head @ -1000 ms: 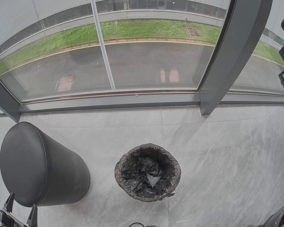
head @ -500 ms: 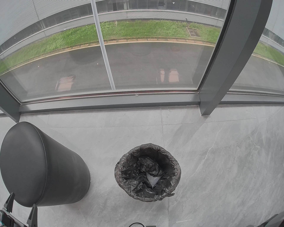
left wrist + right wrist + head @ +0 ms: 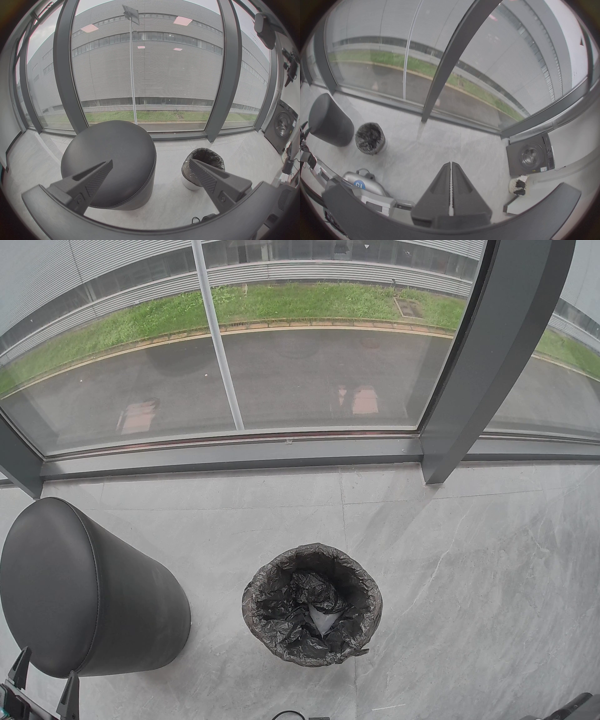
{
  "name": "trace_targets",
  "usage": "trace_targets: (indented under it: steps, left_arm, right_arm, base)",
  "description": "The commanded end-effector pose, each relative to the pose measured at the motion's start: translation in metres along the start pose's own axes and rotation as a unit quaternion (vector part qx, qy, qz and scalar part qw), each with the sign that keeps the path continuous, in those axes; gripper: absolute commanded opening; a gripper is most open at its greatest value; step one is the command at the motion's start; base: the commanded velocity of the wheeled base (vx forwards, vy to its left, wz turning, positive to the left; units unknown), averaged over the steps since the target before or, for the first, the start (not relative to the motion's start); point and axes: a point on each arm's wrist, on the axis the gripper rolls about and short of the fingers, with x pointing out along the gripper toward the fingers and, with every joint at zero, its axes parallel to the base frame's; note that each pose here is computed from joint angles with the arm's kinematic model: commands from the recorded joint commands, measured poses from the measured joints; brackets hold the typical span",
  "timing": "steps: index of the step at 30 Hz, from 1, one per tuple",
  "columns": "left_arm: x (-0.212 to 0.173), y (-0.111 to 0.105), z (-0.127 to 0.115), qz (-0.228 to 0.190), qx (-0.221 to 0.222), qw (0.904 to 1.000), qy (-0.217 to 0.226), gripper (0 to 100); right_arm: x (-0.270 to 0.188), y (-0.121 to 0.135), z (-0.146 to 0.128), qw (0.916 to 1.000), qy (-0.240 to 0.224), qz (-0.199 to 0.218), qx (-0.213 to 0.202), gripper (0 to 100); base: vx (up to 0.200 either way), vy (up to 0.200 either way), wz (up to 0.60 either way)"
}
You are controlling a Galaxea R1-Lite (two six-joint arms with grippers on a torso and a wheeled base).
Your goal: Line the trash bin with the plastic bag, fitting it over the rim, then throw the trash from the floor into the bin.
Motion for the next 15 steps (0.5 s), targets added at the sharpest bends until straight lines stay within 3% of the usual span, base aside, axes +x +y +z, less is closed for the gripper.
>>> trace_targets:
  steps: [1,3,7,8,15]
  left_arm:
    - [0.0,0.0,-0.005,0.0,0.0,1.0,0.0,100]
    - [0.0,0.0,-0.005,0.0,0.0,1.0,0.0,100]
    - [0.0,0.0,-0.005,0.0,0.0,1.0,0.0,100]
    - [0.0,0.0,-0.005,0.0,0.0,1.0,0.0,100]
    - [0.0,0.0,-0.005,0.0,0.0,1.0,0.0,100]
  right_arm:
    - [-0.071,0.005,-0.07,0.988,-0.149,-0.014,0.04,0]
    - [-0.081,0.006,-0.082,0.9832,-0.176,-0.019,0.045,0]
    - [-0.117,0.008,-0.118,0.9469,-0.306,-0.061,0.079,0]
    - [-0.117,0.01,-0.122,0.9419,-0.319,-0.066,0.081,0]
    - [-0.079,0.022,-0.123,0.9332,-0.34,-0.075,0.087,0]
  base:
    - [0.0,0.0,0.0]
    - [0.0,0.0,0.0]
    - [0.0,0.0,0.0]
    - [0.0,0.0,0.0]
    - [0.0,0.0,0.0]
